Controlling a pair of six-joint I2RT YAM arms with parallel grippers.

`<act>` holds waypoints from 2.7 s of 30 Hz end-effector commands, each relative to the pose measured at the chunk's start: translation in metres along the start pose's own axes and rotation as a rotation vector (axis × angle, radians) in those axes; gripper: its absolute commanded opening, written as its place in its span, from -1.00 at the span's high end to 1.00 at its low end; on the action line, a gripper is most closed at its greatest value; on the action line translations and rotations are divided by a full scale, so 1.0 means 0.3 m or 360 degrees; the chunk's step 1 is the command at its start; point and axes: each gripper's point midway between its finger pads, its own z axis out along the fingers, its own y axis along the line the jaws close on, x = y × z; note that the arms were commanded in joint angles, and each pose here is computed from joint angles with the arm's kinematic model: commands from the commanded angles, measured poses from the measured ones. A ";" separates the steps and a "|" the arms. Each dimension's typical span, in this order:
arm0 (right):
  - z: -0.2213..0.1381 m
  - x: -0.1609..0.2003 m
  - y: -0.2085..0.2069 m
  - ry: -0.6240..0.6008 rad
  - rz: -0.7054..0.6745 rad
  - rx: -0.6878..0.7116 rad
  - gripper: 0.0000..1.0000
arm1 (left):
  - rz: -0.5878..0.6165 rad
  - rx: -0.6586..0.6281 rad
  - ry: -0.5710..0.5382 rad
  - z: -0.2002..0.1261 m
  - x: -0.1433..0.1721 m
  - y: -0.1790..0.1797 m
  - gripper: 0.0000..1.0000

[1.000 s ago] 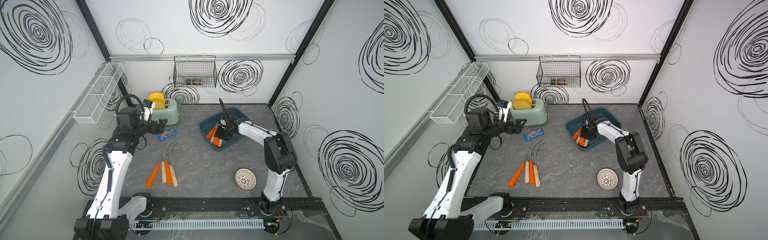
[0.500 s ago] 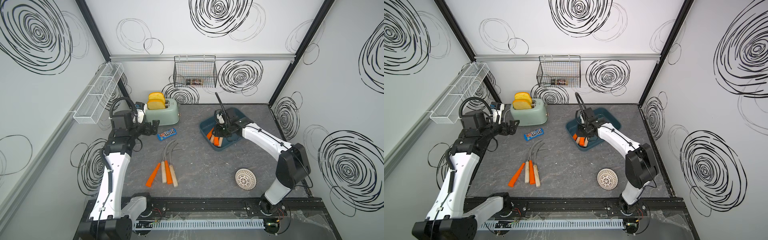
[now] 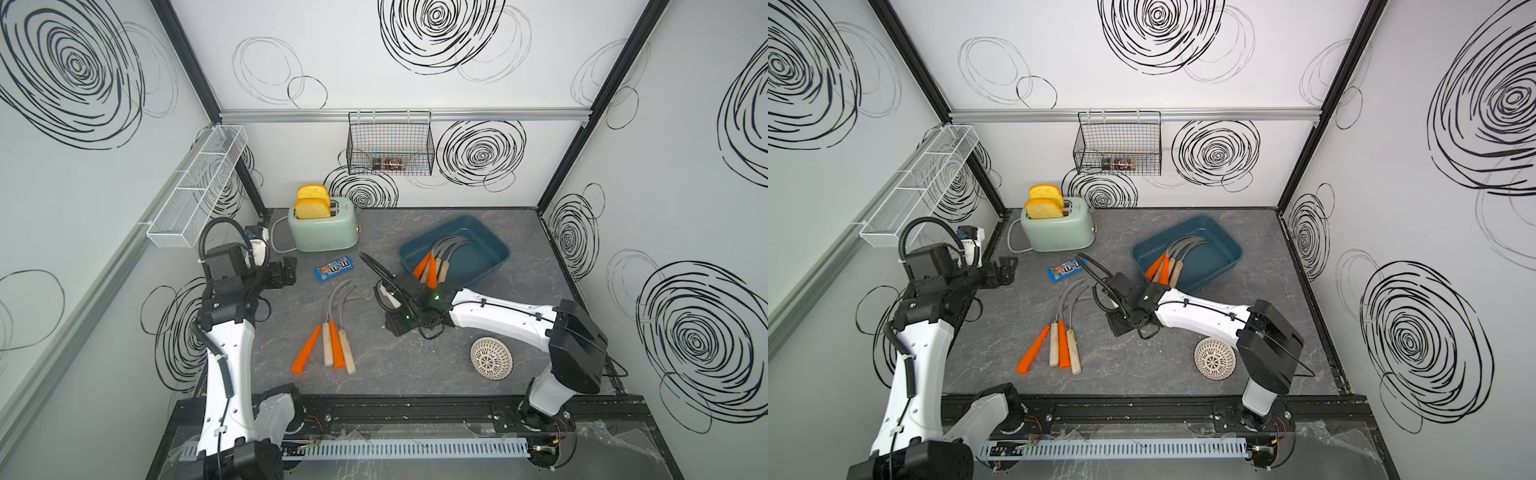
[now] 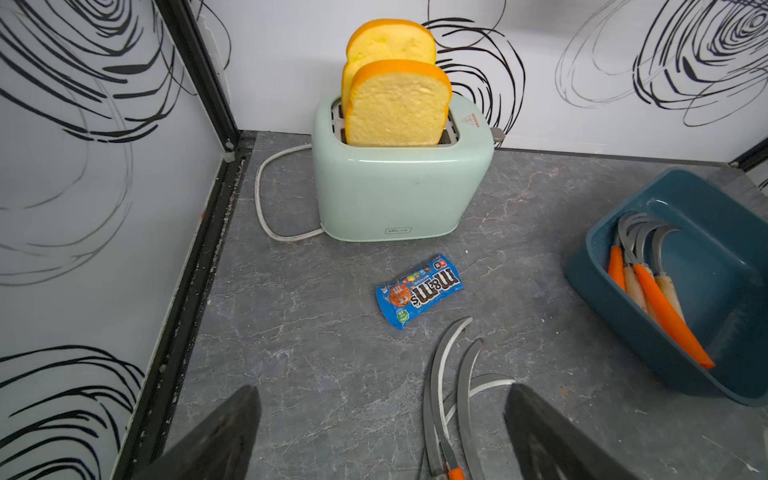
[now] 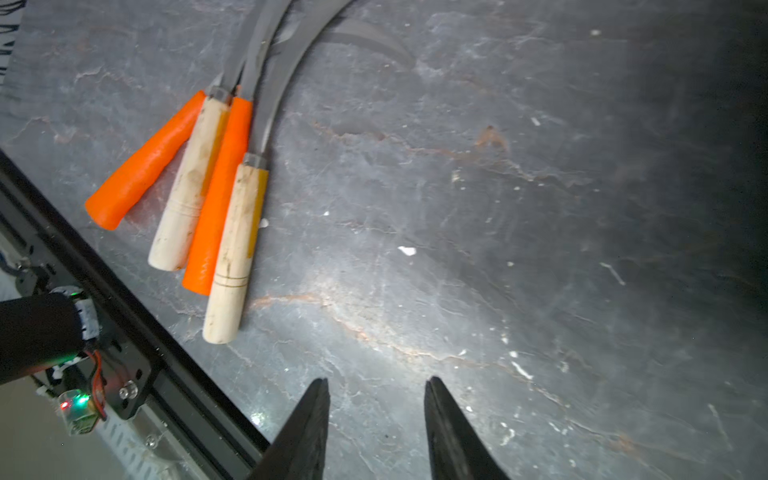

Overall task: Put small sickles into storage boxes
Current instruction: Place the sickle in the storage box, then pick up the sickle at the center of the board.

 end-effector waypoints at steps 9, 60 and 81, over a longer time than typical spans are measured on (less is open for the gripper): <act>0.163 0.092 0.235 0.0053 -0.0150 -0.0107 0.14 | -0.0037 -0.0051 -0.0018 -0.024 0.083 0.068 -0.92; 0.376 0.073 0.291 0.0219 -0.0197 0.0038 0.11 | 0.0155 0.0286 0.0016 -0.156 0.100 -0.087 -0.93; 0.393 0.095 0.206 0.0259 -0.0270 0.0253 0.16 | 0.0160 0.0284 -0.0008 -0.169 0.076 -0.090 -0.92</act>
